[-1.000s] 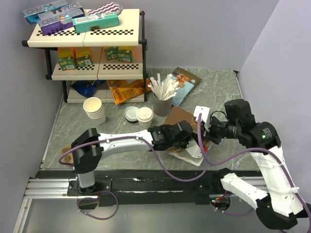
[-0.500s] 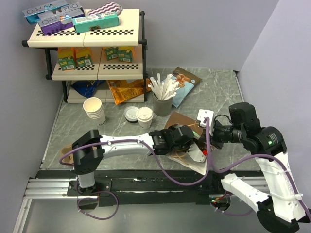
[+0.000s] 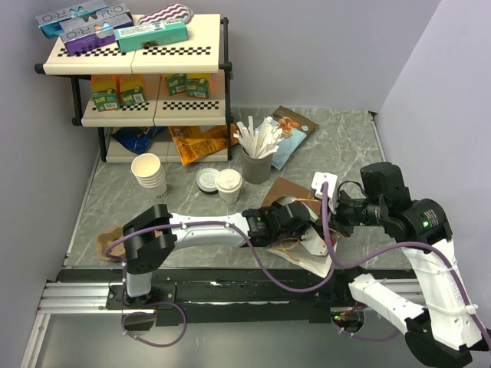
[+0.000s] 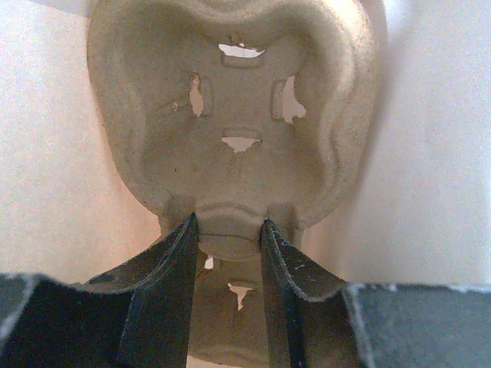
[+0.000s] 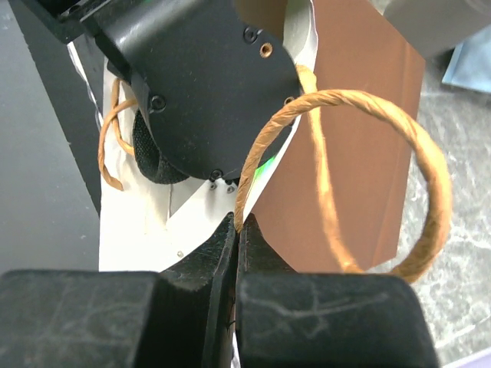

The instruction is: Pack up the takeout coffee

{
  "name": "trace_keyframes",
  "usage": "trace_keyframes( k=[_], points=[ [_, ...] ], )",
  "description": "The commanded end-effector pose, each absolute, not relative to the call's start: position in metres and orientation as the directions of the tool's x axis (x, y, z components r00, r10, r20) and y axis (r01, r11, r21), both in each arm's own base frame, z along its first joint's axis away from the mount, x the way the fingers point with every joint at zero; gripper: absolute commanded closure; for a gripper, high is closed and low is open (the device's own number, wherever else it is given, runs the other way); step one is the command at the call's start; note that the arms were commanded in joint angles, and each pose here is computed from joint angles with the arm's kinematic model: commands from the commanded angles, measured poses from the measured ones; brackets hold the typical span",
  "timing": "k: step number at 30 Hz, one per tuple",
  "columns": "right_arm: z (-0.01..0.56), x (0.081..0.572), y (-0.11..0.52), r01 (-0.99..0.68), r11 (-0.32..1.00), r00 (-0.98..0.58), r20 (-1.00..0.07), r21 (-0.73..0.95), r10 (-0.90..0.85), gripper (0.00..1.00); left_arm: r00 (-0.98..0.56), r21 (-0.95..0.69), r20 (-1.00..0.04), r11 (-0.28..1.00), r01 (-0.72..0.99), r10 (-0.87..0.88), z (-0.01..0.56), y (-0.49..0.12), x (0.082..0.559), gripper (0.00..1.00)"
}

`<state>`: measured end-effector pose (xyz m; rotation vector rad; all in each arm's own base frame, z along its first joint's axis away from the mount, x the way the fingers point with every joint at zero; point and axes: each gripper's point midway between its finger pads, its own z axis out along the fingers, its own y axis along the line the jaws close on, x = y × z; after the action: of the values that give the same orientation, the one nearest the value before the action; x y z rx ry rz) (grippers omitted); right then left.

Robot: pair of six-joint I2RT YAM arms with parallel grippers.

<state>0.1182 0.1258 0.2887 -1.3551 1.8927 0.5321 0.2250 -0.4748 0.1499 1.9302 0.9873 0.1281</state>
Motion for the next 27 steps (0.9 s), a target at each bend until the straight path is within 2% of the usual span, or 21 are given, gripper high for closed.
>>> trace_keyframes(
  k=[1, 5, 13, 21, 23, 27],
  points=[
    [0.307, 0.089, 0.140, -0.957, 0.289, -0.178, -0.817, 0.014, -0.548, 1.00, 0.622, 0.770, -0.258, -0.232, 0.595, 0.739, 0.133, -0.467, 0.236, 0.99],
    [0.312, 0.084, 0.142, -0.962, 0.273, -0.176, -0.823, 0.026, -0.540, 1.00, 0.624, 0.775, -0.251, -0.232, 0.587, 0.740, 0.131, -0.471, 0.236, 0.99],
    [0.308, 0.073, 0.151, -0.963, 0.239, -0.233, -0.831, 0.125, -0.505, 1.00, 0.631, 0.831, -0.307, -0.123, 0.542, 0.712, 0.150, -0.487, 0.242, 0.99],
    [0.318, 0.059, 0.157, -0.963, 0.183, -0.263, -0.835, 0.198, -0.483, 1.00, 0.608, 0.857, -0.264, -0.107, 0.504, 0.749, 0.147, -0.480, 0.253, 0.99],
    [0.318, 0.059, 0.157, -0.961, 0.186, -0.271, -0.832, 0.204, -0.484, 1.00, 0.603, 0.871, -0.265, -0.082, 0.485, 0.752, 0.156, -0.481, 0.257, 0.99],
    [0.319, 0.064, 0.156, -0.955, 0.220, -0.283, -0.834, 0.199, -0.474, 1.00, 0.617, 0.877, -0.229, -0.115, 0.466, 0.753, 0.157, -0.479, 0.257, 0.99]
  ],
)
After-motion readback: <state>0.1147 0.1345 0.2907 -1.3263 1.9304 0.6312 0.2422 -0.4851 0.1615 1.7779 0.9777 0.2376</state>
